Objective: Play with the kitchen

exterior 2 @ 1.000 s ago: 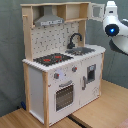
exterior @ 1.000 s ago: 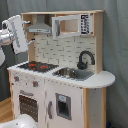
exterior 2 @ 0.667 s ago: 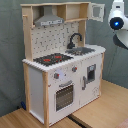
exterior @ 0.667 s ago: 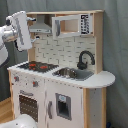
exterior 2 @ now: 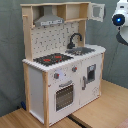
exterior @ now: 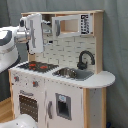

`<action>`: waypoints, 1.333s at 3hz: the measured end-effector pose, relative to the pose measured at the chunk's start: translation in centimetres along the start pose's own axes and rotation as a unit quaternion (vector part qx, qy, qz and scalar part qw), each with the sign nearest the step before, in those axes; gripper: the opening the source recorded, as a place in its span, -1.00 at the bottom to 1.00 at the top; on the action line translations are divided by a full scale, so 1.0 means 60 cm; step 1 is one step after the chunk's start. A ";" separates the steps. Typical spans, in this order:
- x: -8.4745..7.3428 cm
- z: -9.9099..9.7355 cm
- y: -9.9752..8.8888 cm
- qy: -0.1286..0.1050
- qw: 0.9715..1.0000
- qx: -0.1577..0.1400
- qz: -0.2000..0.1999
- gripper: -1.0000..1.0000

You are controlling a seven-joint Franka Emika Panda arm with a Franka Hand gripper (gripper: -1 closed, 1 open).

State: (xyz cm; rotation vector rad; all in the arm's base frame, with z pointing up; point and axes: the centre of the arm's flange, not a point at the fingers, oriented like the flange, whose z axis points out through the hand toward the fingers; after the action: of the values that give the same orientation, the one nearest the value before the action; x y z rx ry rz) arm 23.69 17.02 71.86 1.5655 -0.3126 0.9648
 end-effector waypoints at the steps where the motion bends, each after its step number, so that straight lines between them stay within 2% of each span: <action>1: 0.001 0.002 -0.001 0.000 1.000 0.001 -0.001 -1.00; 2: 0.011 0.018 -0.009 0.009 1.000 0.006 -0.012 -1.00; 4: 0.041 0.053 -0.006 0.055 0.997 0.023 -0.047 -1.00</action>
State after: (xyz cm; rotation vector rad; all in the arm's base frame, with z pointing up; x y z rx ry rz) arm 26.73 14.99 73.58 1.5474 -0.1392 0.9863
